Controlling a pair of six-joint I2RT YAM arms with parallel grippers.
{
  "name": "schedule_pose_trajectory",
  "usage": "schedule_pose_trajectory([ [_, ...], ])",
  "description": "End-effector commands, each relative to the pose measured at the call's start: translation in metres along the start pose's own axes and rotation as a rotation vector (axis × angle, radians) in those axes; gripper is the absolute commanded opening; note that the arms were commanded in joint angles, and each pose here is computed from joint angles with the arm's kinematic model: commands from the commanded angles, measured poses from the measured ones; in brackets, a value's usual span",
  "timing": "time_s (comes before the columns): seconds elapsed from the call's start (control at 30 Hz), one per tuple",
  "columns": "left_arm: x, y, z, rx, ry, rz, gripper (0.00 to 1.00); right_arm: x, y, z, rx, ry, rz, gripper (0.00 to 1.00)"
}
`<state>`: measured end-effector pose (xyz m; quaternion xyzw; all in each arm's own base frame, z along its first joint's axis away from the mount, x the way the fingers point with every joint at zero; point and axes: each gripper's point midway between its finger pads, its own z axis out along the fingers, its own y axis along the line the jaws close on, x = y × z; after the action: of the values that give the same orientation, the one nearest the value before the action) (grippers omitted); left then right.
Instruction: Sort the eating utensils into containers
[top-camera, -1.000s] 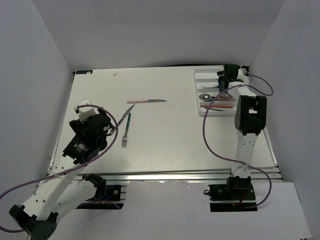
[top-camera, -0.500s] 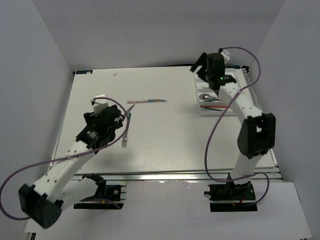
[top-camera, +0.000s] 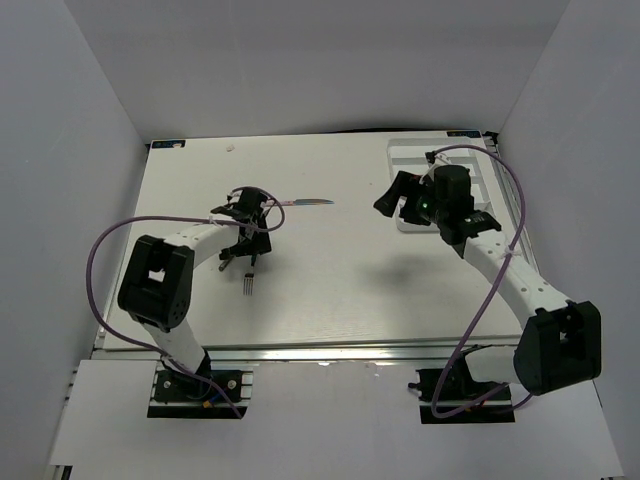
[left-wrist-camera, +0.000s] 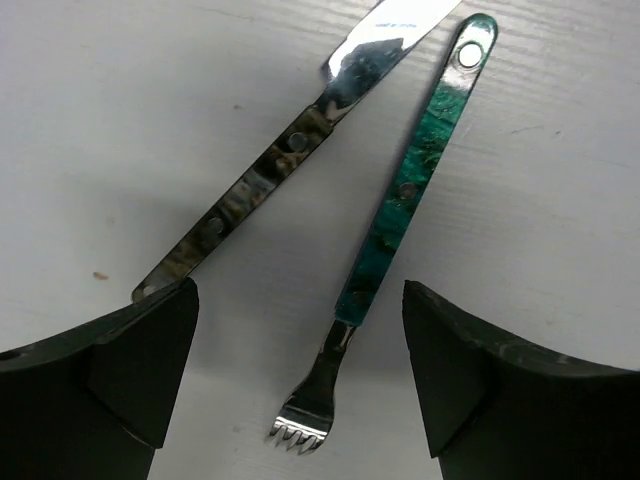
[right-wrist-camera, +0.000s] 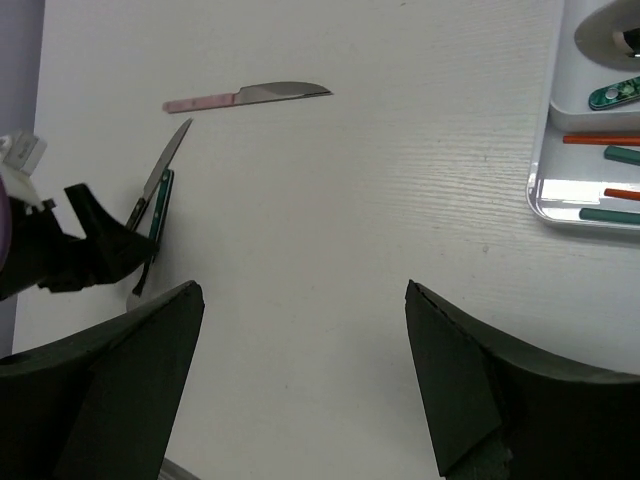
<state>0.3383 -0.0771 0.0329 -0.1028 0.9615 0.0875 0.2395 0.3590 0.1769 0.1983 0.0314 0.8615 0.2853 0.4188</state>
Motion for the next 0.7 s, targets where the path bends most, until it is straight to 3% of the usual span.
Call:
schedule_pose_trajectory([
  [0.0,-0.014,-0.019,-0.001,0.072,-0.035,-0.019,0.91,-0.006,0.016,-0.013,-0.069,-0.001,-0.081,0.86],
  [0.07,-0.003,-0.024,0.007,0.098,-0.014,-0.024,0.89,-0.006,0.017,-0.016,-0.075,-0.006,-0.087,0.86],
  [0.2,0.014,-0.028,0.019,0.111,0.044,-0.015,0.74,-0.004,0.020,-0.018,-0.096,0.001,-0.085,0.86],
  [0.33,0.028,-0.037,0.023,0.119,0.089,0.027,0.41,0.001,0.024,-0.019,-0.122,0.011,-0.077,0.86],
  [0.4,0.033,-0.045,0.022,0.131,0.101,0.055,0.31,0.005,0.027,-0.019,-0.149,0.022,-0.076,0.86],
  [0.47,0.040,-0.055,0.016,0.145,0.110,0.093,0.05,0.009,0.035,-0.018,-0.214,0.024,-0.082,0.89],
  [0.5,0.039,-0.062,0.010,0.163,0.100,0.103,0.00,0.017,0.047,-0.020,-0.298,0.055,-0.084,0.89],
  [0.6,0.022,-0.094,-0.030,0.306,-0.008,0.116,0.00,0.030,0.063,-0.020,-0.442,0.086,-0.041,0.89],
  [0.67,0.013,-0.112,-0.057,0.419,-0.066,0.108,0.00,0.042,0.057,-0.015,-0.431,0.101,0.034,0.89],
])
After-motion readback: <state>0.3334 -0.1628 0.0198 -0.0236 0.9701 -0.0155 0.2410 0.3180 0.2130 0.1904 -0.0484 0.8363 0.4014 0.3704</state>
